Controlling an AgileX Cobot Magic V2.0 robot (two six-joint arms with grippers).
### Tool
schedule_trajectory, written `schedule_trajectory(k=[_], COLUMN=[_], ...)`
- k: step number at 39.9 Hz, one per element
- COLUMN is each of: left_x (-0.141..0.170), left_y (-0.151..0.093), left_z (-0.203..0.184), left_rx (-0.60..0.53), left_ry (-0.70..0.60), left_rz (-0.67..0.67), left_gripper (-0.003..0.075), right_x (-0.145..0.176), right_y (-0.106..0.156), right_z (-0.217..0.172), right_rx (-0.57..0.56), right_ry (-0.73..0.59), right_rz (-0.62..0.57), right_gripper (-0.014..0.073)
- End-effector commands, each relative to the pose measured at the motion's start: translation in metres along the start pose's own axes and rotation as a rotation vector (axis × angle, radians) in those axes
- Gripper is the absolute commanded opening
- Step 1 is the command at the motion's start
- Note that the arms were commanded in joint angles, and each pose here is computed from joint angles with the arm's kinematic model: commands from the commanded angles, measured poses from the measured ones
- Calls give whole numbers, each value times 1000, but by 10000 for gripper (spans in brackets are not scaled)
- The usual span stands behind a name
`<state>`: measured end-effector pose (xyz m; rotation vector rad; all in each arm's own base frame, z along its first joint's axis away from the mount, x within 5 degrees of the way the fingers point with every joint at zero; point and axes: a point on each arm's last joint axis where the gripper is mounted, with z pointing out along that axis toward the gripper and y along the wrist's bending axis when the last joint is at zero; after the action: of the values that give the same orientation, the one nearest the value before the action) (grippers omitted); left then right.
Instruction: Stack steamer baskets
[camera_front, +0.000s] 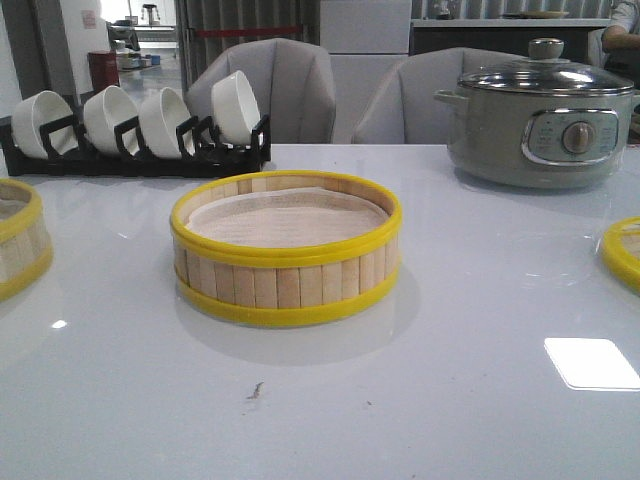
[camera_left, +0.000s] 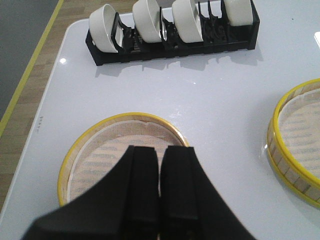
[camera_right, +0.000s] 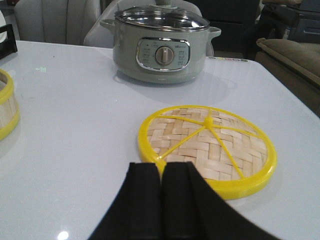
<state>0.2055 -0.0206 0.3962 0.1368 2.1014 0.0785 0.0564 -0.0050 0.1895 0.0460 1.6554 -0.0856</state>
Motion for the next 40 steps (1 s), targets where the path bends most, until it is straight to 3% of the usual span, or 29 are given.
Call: schedule_trajectory(k=[1,10,15,18,27,32,35,40], left_x=[-17,-17,-19,-19,-19,-19,-18,-18], left_y=[0,-1,-3,-3,-3,-3,-2,-1], left_z=[-12,-12,-12,-12,-12,-12,-12,-12], left_rx=[13,26,43,43,41,41,33,24], left_ry=[-125,-128,-151,-154,-148,-146,-143,-142], left_rz=[-1,-18,-37,-37,-35,-35,-26,-14], left_gripper=[87,87,87,87,87,87,87,87], right_x=[-14,-14,-17,-26,-42,-60,-82,-122], right_y=[-1,-1,-1,1,1,1,-1,-4], right_z=[-3,-3,-4,-5,-11,-17,-25,-29], right_rx=[8,9,28,22,-24,-26,-14,-8], right_ry=[-119,-120,-156,-251,-436,-476,-450,-296], right_rz=[-17,-21,-209,-214,39,61,62,71], right_gripper=[56,56,56,56,56,56,56,56])
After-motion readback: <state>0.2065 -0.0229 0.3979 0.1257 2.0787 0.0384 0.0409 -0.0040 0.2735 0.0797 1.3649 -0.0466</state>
